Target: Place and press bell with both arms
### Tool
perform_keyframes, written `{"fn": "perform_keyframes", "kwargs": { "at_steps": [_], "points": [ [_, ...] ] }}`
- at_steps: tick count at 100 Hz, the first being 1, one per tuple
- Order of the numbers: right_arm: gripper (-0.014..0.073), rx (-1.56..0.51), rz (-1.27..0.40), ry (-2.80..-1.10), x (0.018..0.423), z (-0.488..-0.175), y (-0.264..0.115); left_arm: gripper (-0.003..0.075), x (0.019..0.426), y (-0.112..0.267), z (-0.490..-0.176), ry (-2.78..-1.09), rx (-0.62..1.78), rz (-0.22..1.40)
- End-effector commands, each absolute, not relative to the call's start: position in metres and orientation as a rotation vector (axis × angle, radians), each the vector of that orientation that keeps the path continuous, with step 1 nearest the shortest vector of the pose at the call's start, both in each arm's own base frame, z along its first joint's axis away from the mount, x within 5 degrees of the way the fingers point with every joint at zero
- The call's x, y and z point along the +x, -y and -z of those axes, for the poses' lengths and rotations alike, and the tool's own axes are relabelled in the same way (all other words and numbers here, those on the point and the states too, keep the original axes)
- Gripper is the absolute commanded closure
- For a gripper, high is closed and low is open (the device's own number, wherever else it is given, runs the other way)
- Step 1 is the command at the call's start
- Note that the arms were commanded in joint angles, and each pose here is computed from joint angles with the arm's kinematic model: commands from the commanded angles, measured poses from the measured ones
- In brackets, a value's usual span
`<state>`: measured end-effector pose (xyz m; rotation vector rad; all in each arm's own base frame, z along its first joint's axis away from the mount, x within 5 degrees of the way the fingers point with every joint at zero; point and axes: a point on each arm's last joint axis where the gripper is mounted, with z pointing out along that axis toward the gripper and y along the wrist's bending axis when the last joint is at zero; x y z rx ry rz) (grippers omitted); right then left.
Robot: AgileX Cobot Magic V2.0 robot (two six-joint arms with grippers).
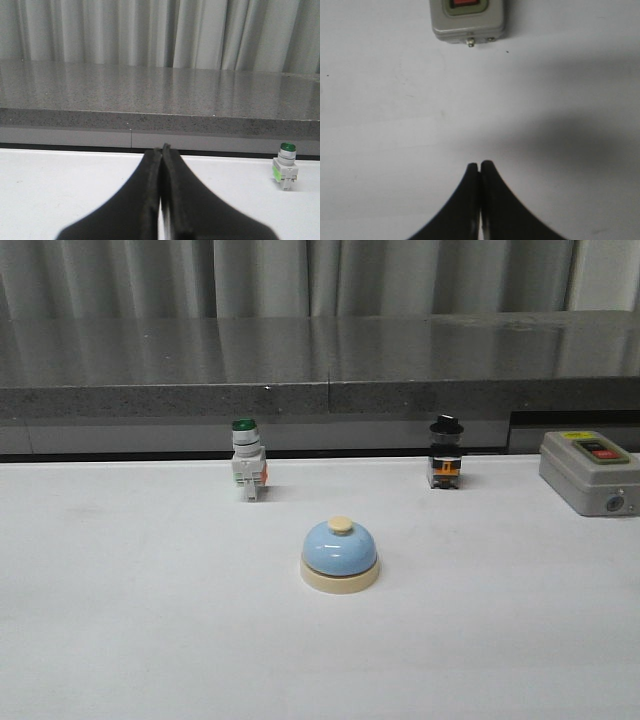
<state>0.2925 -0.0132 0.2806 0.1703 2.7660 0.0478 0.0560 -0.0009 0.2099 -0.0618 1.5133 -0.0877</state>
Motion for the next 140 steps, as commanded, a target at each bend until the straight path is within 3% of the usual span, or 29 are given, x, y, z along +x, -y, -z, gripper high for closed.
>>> {"fn": "perform_keyframes", "kwargs": {
  "at_steps": [1, 30, 87, 140],
  "points": [
    [0.0657, 0.179, -0.040, -2.659, 0.278, -0.301, 0.016, 0.0741, 0.055, 0.000, -0.204, -1.449, -0.082, 0.095],
    [0.0657, 0.172, -0.040, -2.518, 0.219, -0.306, 0.012, 0.0741, 0.055, 0.000, -0.204, -1.449, -0.082, 0.095],
    [0.0657, 0.137, -0.034, -2.053, 0.082, -0.307, 0.003, 0.0741, 0.055, 0.000, -0.204, -1.449, -0.082, 0.095],
    [0.0657, 0.104, -0.027, -1.526, 0.021, -0.289, 0.000, 0.0741, 0.055, 0.000, -0.204, -1.449, -0.082, 0.095]
  ]
}}
